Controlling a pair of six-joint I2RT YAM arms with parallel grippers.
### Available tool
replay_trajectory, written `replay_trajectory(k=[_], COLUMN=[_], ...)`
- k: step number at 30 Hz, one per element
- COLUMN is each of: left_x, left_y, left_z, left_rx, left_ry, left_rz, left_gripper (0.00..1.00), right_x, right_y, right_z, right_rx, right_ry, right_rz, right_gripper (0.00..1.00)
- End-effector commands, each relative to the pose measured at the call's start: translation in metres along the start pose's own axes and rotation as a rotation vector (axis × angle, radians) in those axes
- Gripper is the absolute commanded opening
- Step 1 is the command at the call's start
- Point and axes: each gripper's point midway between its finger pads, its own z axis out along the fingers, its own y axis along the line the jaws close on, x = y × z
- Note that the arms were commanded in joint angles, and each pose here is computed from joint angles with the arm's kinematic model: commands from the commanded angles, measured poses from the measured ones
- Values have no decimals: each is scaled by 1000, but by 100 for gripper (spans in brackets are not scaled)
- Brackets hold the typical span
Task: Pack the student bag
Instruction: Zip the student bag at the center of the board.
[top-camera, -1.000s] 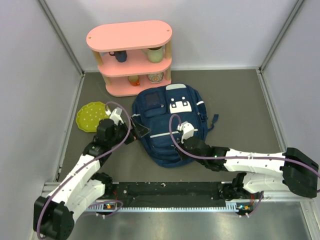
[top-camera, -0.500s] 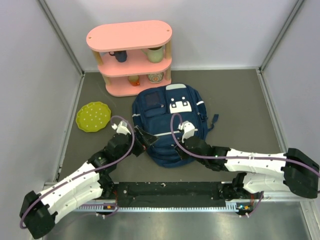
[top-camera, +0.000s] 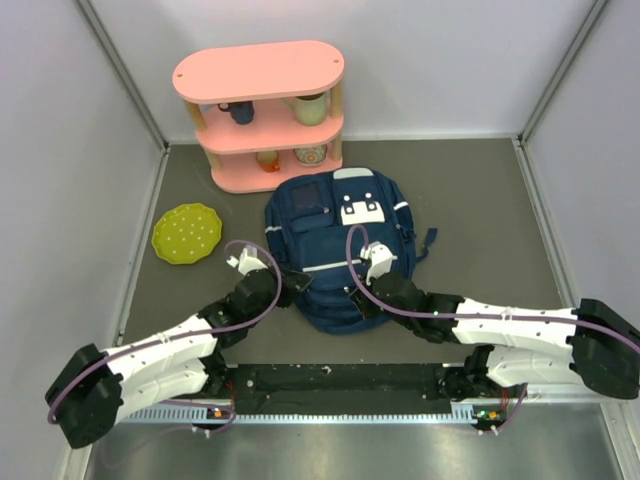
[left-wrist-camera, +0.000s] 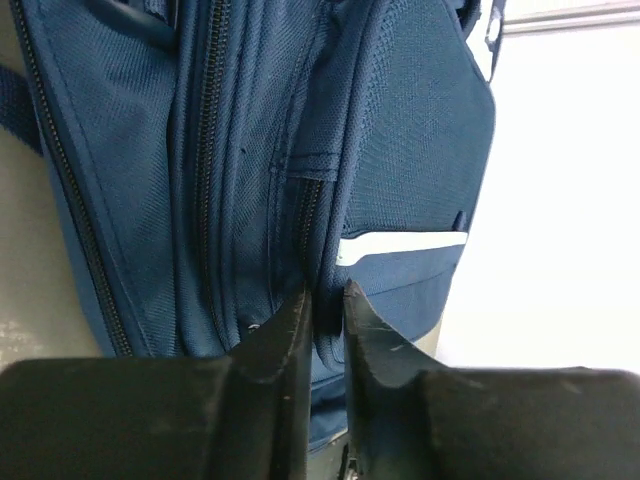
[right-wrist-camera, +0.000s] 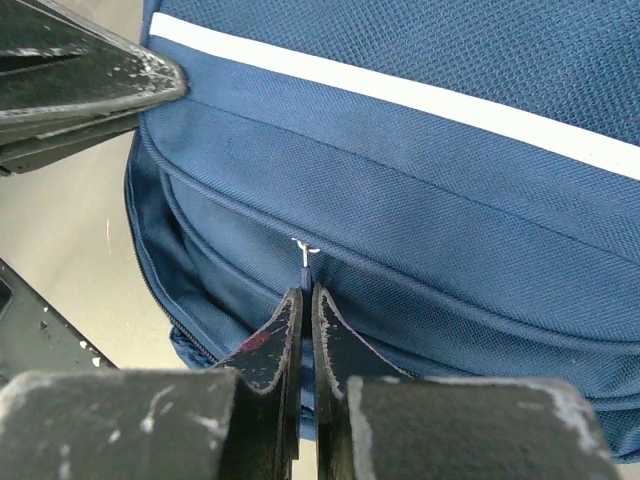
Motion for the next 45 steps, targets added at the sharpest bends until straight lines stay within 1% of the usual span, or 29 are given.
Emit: replay_trajectory(k=[1,2,3,5,7,8,9,11,16,19,22,26,30,33,34,35,37,39,41,42,43,44,45], left_x=[-21,-24,-25,-32,-36,-42,-37,-36,-20,-16,-18,-17,-15,-12,-12,-12,-13,-23,-29,-39,-46,-51,-71], left_y=[-39,-35,-25,-20,-10,-11,-5,-8,-4,-5,-7,-10,-8,-9,-10,-9,-9,-5,4,3,3,10,15], left_z=[5,5,5,2,-2,-4,-5,-8,-5,-3,-3,-3,-3,-3,-3,-2,-2,-3,-4,-6,-7,-9,-10], left_rx=[128,111,56,34,0,15,20,51,53,62,66,73,71,86,89,88,87,64,25,23,13,-15,-40], left_ry=[-106,-113,-110,-117,-109,-116,-83,-76,5,25,16,22,34,46,46,47,41,-11,-26,-49,-59,-54,-95], left_rz=[-14,17,51,115,136,148,147,148,138,137,137,139,130,117,114,113,117,130,163,169,211,232,228], left_gripper=[0,0,0,0,0,0,0,0,0,0,0,0,0,0,0,0,0,0,0,0,0,0,0], right_x=[-15,-14,-13,-11,-10,-11,-11,-9,-4,-3,0,0,5,8,9,9,9,3,3,4,4,2,9], right_y=[4,2,1,-3,-4,-3,-1,2,6,9,9,10,8,4,2,2,1,-1,-4,-10,-13,-15,-24], right_z=[-4,-4,-3,-3,-1,0,1,6,18,24,29,34,39,40,41,41,41,37,33,30,26,24,19], right_rx=[-26,-21,-17,3,12,7,2,-8,6,6,13,26,49,70,81,84,89,94,99,116,124,127,156], right_ry=[-55,-52,-50,-45,-40,-45,-43,-28,6,14,27,35,55,69,71,70,66,52,53,60,56,48,72], right_rz=[25,20,17,6,4,3,2,1,-4,6,6,11,10,10,15,15,15,3,-21,-49,-63,-72,-105], right_gripper=[0,0,0,0,0,0,0,0,0,0,4,12,19,21,20,11,2,0,0,0,0,0,0])
